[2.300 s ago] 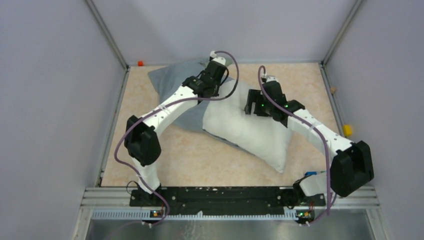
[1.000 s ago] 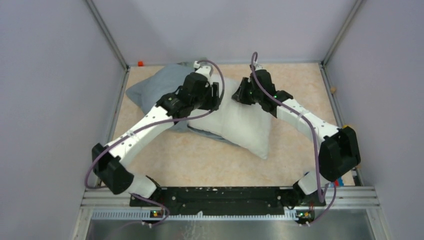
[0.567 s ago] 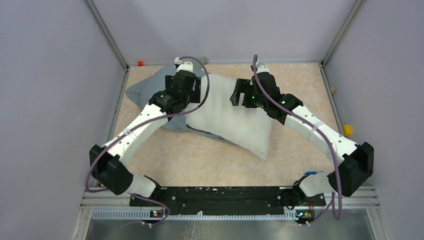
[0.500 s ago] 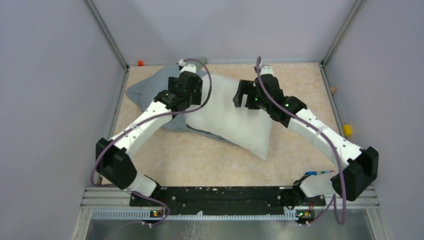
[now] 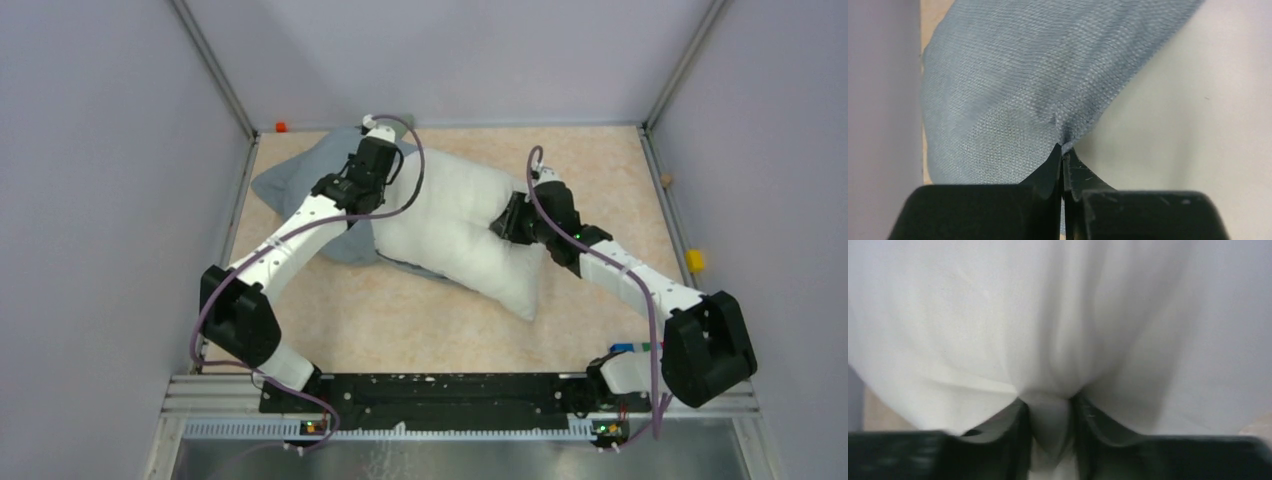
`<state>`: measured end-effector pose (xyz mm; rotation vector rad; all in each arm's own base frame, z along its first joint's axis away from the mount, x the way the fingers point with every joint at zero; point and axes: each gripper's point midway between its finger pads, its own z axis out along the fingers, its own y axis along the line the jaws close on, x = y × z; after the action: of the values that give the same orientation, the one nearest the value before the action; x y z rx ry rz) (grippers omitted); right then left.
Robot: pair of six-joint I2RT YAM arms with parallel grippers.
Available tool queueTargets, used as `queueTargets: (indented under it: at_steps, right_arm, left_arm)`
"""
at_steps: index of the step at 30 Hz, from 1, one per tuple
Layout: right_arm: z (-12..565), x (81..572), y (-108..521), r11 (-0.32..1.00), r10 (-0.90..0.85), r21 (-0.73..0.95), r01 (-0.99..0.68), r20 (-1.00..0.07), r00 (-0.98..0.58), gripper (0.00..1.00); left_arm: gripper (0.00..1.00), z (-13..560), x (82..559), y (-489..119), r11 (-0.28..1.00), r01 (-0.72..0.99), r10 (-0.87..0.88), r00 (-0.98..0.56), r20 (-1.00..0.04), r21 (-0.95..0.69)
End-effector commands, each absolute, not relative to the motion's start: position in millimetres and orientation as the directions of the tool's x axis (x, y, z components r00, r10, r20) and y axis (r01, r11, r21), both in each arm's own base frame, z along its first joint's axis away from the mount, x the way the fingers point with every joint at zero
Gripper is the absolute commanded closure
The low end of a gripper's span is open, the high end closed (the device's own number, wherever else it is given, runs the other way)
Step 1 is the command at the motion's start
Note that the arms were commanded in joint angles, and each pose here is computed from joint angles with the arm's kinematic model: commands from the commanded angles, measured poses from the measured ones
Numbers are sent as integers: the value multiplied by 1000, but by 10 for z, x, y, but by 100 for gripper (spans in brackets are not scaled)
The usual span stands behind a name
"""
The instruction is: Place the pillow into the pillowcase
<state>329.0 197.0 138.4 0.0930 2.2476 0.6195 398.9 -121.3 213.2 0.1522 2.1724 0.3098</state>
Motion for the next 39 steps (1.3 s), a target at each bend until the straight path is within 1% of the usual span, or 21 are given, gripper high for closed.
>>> queueTargets:
  at_steps: [1, 4, 5, 7, 9, 11, 12, 13, 16, 17, 20, 24, 27, 30, 33, 35, 36, 37, 39]
  right_arm:
    - [1408, 3238, 2118, 840, 264, 523, -148, -630, -730, 99]
    - [1810, 3335, 2247, 810, 280, 554, -192, -653, -704, 100]
    - [2026, 3381, 2326, 790, 294, 573, -219, -666, -685, 100]
    - [2380, 3443, 2458, 748, 323, 610, -262, -679, -659, 100]
    - [2690, 3515, 2534, 710, 364, 642, -288, -685, -631, 100]
    - [2921, 3590, 2578, 690, 393, 658, -303, -691, -607, 100]
    - [2999, 3618, 2587, 682, 407, 665, -304, -691, -597, 100]
    - [3056, 3640, 2586, 678, 421, 670, -301, -690, -589, 100]
    - [3134, 3644, 2532, 677, 455, 680, -283, -688, -565, 100]
    - [3137, 3629, 2494, 680, 467, 681, -273, -688, -555, 100]
    - [3170, 3548, 2344, 694, 501, 677, -245, -698, -512, 100]
    - [3177, 3393, 2326, 715, 500, 653, -248, -727, -471, 100]
    - [2979, 3304, 2433, 750, 461, 617, -239, -746, -481, 100]
    - [2527, 3226, 2508, 782, 410, 588, -209, -737, -537, 100]
    - [2137, 3177, 2410, 828, 367, 537, -159, -734, -571, 100]
    - [2012, 3136, 2315, 857, 334, 495, -140, -742, -581, 100]
    - [2003, 3115, 2268, 869, 317, 474, -142, -753, -576, 96]
    - [2025, 3086, 2230, 876, 298, 456, -156, -766, -569, 85]
    - [2177, 3017, 2198, 875, 276, 436, -210, -805, -525, 58]
  left_arm:
    - [100, 2444, 3966, -1664, 971, 193, 226, -543, -809, 142]
    - [100, 2864, 3749, -2388, 907, 421, 197, -479, -855, -27]
    - [100, 3160, 3660, -2671, 868, 491, 175, -434, -884, -69]
    - [100, 3533, 3385, -3261, 775, 620, 163, -384, -909, -123]
    - [100, 3782, 3116, -3783, 657, 722, 124, -388, -913, -218]
    - [100, 3984, 2926, -4071, 560, 767, 55, -413, -909, -314]
    - [100, 4037, 2915, -4125, 539, 768, 24, -424, -905, -345]
    - [100, 4070, 2963, -4111, 557, 749, -7, -428, -904, -359]
    - [100, 3858, 3323, -3814, 704, 600, -61, -481, -875, -379]
    - [100, 3751, 3422, -3711, 730, 564, -67, -503, -862, -386]
    - [100, 3402, 3589, -3482, 783, 503, -46, -540, -840, -366]
    - [100, 3086, 3737, -3389, 811, 489, 9, -558, -830, -321]
    - [100, 3121, 3828, -3454, 800, 516, 25, -538, -842, -306]
    - [100, 3207, 3904, -3557, 782, 546, 30, -516, -856, -302]
    - [100, 3280, 3925, -3674, 752, 583, 44, -509, -859, -307]
    - [100, 3241, 3916, -3684, 750, 585, 52, -518, -854, -309]
    - [100, 3199, 3903, -3669, 752, 582, 56, -523, -850, -308]
    - [100, 3175, 3889, -3653, 753, 583, 59, -522, -851, -305]
    - [100, 3148, 3872, -3613, 756, 583, 62, -517, -854, -298]
